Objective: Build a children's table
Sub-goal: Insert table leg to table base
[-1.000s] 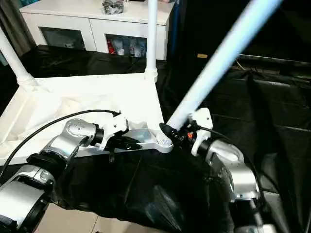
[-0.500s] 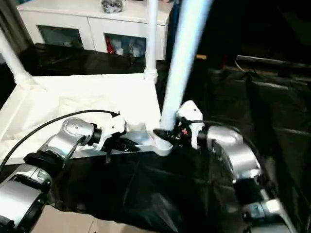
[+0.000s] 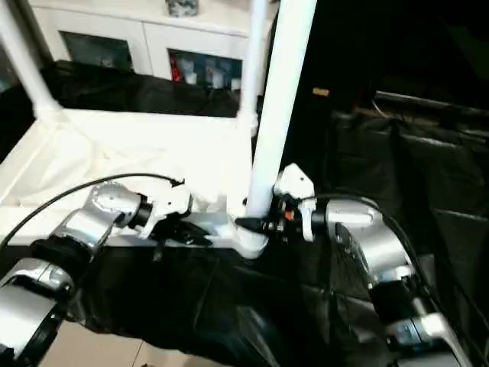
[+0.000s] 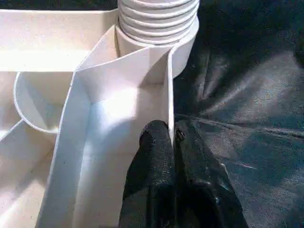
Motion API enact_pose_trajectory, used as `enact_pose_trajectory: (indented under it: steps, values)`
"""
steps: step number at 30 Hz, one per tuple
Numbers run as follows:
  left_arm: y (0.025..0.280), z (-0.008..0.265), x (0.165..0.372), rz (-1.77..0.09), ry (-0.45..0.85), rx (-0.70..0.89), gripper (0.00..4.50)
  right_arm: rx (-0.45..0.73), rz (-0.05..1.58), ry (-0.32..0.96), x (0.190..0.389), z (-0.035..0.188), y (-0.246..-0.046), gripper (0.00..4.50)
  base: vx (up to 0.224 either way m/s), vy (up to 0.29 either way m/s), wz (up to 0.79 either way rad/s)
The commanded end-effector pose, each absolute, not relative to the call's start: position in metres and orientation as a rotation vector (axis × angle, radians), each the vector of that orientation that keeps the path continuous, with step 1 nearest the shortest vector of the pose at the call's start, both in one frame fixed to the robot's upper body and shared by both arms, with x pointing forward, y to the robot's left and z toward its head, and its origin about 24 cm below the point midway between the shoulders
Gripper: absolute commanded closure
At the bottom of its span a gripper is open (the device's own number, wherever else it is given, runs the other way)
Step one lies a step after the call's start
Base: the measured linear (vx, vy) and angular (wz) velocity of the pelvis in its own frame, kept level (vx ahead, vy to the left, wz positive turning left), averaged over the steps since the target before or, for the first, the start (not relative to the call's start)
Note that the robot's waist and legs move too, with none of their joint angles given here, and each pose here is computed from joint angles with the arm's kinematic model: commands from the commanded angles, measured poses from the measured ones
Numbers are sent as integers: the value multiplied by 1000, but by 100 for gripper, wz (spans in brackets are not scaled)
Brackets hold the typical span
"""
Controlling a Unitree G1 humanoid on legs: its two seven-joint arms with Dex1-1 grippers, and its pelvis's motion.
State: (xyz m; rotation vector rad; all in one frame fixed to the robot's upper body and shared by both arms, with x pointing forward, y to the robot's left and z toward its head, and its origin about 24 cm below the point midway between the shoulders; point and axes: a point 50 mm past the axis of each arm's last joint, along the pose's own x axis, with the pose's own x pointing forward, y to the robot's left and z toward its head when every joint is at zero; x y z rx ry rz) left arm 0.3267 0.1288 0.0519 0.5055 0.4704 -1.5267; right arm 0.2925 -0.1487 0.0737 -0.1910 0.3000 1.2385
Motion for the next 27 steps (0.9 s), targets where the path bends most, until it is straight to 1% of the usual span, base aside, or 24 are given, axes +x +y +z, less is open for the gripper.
enact_pose_trajectory:
  steps: [1, 3, 5, 7, 9, 10, 11, 12, 14, 15, 16, 19, 21, 27]
  values:
    - [121, 60, 332, -1502, 426, 520, 450, -145, 1262, 534, 268, 22, -144, 264, 0, 0, 0]
    - [120, 60, 335, -1454, 431, 510, 450, -148, 1215, 510, 270, 20, -144, 264, 0, 0, 0]
    - [117, 62, 340, -1378, 428, 451, 450, -145, 1034, 476, 284, 16, -146, 264, 0, 0, 0]
    - [112, 63, 342, -1341, 422, 413, 450, -119, 889, 474, 294, 13, -149, 264, -25, 1, -3]
    - [110, 63, 342, -1331, 422, 402, 450, -100, 836, 477, 298, 12, -150, 264, -52, 10, -10]
    - [103, 63, 343, -1312, 422, 389, 450, -63, 723, 482, 305, 9, -150, 264, 0, 0, 0]
    - [101, 63, 342, -1307, 422, 384, 450, -54, 693, 485, 307, 8, -150, 264, 0, 0, 0]
    - [91, 63, 341, -1300, 423, 362, 450, -8, 592, 515, 313, 3, -148, 264, 0, 0, 0]
    - [87, 63, 340, -1302, 422, 358, 450, 6, 570, 530, 314, 1, -147, 264, 0, 0, 0]
    - [67, 63, 333, -1305, 414, 338, 450, 3, 474, 580, 319, -7, -144, 264, 0, 0, 0]
    - [56, 62, 330, -1303, 409, 327, 450, -2, 440, 598, 321, -10, -141, 264, 0, 0, 0]
    - [37, 59, 325, -1270, 412, 333, 450, -8, 405, 599, 326, -11, -130, 264, 0, 0, 0]
    - [30, 55, 325, -1223, 417, 363, 450, -12, 404, 589, 329, -9, -121, 264, 0, 0, 0]
    - [31, 52, 327, -1148, 436, 369, 450, 4, 405, 587, 327, -11, -107, 264, 0, 0, 0]
